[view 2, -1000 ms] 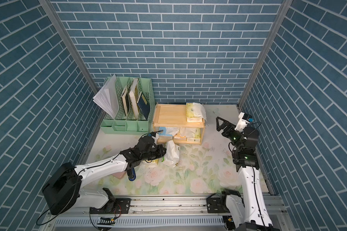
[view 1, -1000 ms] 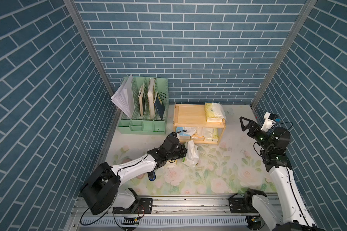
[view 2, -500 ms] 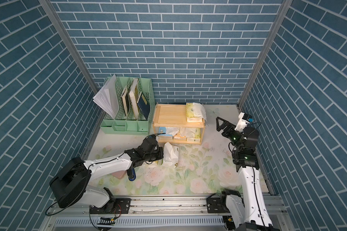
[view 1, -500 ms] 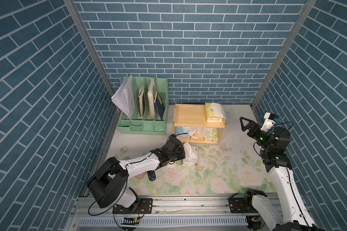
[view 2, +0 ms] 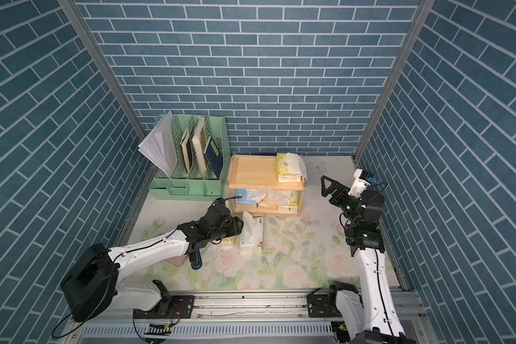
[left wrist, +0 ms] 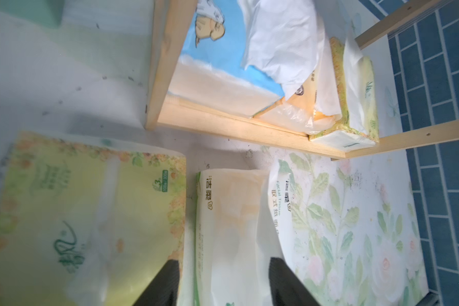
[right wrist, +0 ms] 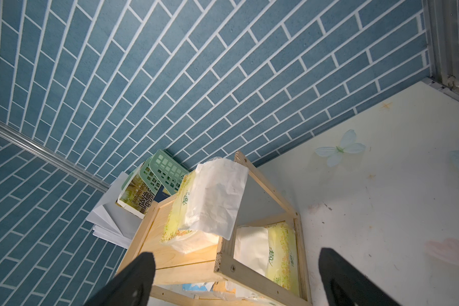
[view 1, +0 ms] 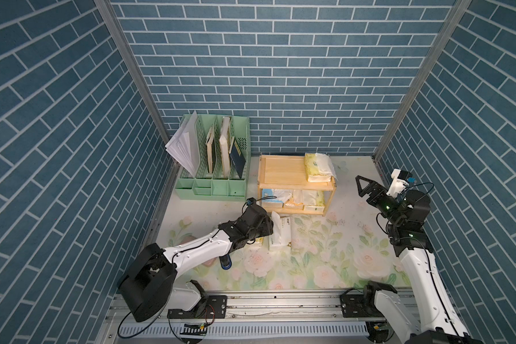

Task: Remove the tissue boxes from the shelf
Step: Place the box of tissues at the center of the board, then pick up a box of tissues from the shelf.

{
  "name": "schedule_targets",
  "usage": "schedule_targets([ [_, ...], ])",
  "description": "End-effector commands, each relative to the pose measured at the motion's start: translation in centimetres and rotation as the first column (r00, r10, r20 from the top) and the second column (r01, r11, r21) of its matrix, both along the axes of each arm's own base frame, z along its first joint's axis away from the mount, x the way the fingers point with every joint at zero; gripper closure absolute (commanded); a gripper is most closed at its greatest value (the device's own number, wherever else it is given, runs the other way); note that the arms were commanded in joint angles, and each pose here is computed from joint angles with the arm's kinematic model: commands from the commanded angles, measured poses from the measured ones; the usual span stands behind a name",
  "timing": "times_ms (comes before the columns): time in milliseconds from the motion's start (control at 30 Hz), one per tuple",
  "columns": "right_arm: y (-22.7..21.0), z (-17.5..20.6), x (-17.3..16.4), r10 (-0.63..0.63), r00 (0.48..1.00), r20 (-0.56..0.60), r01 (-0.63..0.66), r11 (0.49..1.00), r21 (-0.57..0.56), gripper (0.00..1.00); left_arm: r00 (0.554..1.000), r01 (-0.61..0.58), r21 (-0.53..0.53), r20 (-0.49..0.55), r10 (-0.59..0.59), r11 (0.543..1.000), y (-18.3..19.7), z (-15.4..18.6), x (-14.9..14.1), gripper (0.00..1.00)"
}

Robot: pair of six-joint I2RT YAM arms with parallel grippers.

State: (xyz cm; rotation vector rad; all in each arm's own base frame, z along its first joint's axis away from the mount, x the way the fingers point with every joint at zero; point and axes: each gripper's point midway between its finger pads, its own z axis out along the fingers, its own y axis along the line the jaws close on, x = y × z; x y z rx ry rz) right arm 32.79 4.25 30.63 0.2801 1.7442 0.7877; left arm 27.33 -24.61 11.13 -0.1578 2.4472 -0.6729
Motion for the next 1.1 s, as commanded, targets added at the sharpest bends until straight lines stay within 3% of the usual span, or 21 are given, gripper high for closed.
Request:
schedule_targets([
  [0,-0.3,0.2,0.0,-0.014,1.000,0.013,0.014,0.999,-0.047,0.00,0.997,-0.021,0.030,0.069,0.019,0.999,1.1,2.6,0.2,0.26],
  [333,-0.6,0.8,-0.2,-0.033,0.999,0.028,0.035,0.997,-0.073,0.00,0.978,-0.073,0.039,0.201,0.064,0.997,4.4,8.4,-0.6,0.00],
  [533,-0.7,0.8,-0.5,-0.036,0.999,0.031,0.038,0.997,-0.074,0.00,0.944,-0.084,-0.003,0.320,0.081,0.996,5.8,14.1,-0.7,0.00],
  [833,-0.8,1.7,-0.2,-0.043,0.998,0.049,0.046,0.997,-0.063,0.00,0.879,0.018,-0.126,0.474,0.044,0.992,4.3,24.5,0.4,0.00],
  [1067,-0.5,1.9,-0.4,-0.031,0.999,0.041,0.033,0.999,-0.033,0.00,0.873,0.137,-0.197,0.487,-0.024,0.971,0.6,27.4,2.7,0.01],
])
